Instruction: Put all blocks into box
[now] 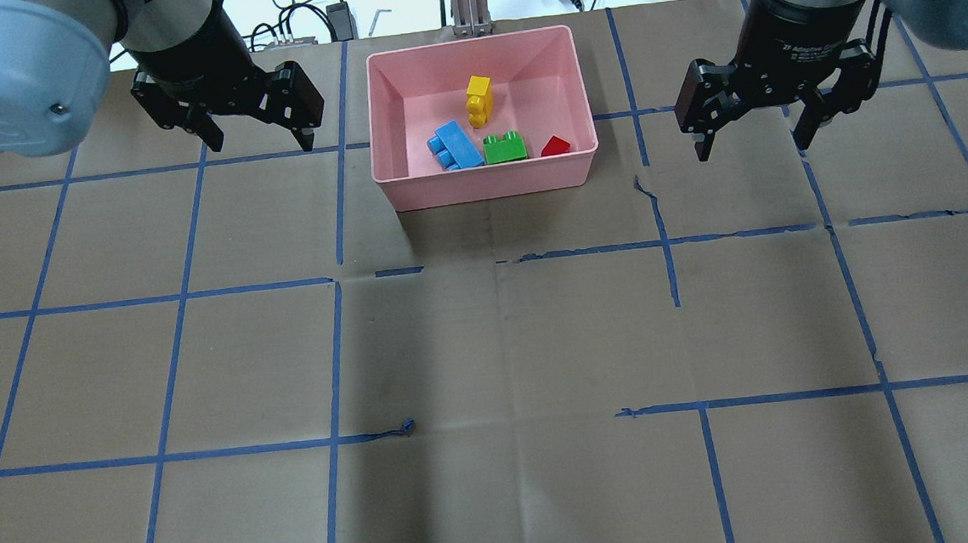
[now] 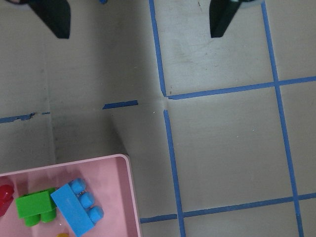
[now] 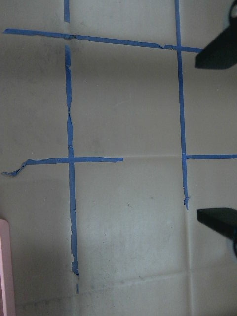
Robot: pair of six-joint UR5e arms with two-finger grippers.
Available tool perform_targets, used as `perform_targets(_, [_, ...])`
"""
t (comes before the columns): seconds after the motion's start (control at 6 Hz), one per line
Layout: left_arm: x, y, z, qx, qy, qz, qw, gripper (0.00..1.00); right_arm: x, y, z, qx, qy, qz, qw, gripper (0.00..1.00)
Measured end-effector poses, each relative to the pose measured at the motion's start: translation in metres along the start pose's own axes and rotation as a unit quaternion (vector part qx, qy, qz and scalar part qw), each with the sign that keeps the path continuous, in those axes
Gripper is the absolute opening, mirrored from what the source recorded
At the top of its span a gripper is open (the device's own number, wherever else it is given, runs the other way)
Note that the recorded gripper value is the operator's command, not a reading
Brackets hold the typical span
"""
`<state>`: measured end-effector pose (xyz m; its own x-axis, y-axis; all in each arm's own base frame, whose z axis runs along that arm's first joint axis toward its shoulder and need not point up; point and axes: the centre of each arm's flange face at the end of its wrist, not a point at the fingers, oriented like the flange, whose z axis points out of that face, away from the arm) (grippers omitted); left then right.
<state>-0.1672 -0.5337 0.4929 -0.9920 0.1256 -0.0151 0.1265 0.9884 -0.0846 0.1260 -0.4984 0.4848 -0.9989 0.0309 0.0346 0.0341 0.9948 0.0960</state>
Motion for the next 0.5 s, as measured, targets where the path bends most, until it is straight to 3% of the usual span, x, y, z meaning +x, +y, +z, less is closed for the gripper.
perform_targets(0.5, [-0.0004, 0.0005, -0.0010, 0.000, 0.000, 0.000, 1.0000, 1.00, -0.0027, 0.0054, 0.0022, -0.005, 0.000, 0.010, 0.9999, 1.00])
